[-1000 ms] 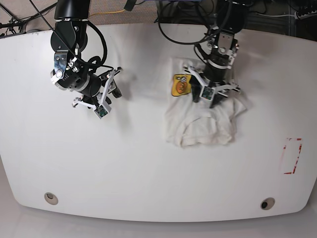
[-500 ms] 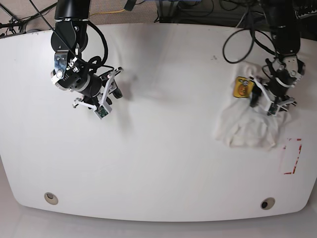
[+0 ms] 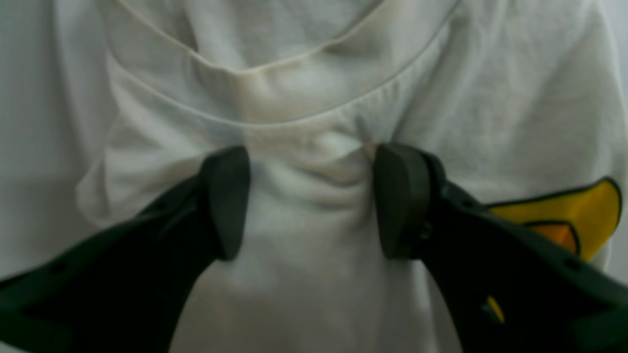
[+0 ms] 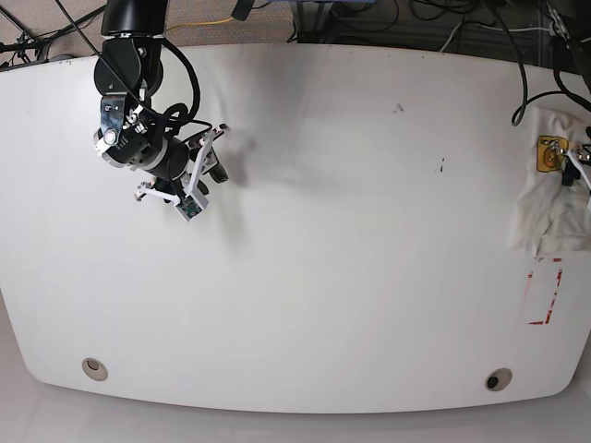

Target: Fold the T-shirt properly

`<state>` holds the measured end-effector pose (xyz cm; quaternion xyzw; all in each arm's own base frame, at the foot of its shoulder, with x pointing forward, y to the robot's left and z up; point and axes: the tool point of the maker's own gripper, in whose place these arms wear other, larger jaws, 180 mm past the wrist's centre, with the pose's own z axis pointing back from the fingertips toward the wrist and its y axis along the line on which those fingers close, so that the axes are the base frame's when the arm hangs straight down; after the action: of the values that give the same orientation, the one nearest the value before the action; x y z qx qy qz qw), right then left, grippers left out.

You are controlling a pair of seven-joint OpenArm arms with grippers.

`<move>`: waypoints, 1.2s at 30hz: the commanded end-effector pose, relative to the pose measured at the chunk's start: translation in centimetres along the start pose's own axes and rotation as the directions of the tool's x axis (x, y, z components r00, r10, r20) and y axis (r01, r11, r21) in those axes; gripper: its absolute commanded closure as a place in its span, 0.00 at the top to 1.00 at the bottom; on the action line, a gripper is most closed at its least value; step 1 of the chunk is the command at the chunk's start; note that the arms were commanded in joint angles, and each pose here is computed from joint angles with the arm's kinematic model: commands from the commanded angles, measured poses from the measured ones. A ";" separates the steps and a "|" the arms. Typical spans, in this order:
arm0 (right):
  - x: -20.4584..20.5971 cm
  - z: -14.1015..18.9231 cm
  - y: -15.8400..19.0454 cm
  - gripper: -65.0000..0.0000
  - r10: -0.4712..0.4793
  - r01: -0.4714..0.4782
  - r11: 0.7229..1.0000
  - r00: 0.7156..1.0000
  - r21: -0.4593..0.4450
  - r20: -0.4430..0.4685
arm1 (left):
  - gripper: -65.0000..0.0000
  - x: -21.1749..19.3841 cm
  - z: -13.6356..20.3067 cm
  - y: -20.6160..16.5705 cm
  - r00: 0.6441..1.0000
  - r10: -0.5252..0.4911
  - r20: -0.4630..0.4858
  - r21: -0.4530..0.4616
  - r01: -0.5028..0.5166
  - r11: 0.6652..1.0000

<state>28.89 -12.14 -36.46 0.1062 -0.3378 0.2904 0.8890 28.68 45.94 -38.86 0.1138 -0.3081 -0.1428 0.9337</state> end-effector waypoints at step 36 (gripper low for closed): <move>3.6 1.1 -0.2 0.35 0.010 -0.006 1.000 0.984 -0.027 0.177 | 0.57 18.0 6.7 -13.0 0.833 -0.114 0.542 0.056 0.099 0.994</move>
<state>29.84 -11.24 -34.69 0.1153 -0.3885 0.2806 0.8701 35.13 27.59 -29.42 0.0969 -0.5112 -0.2348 0.8210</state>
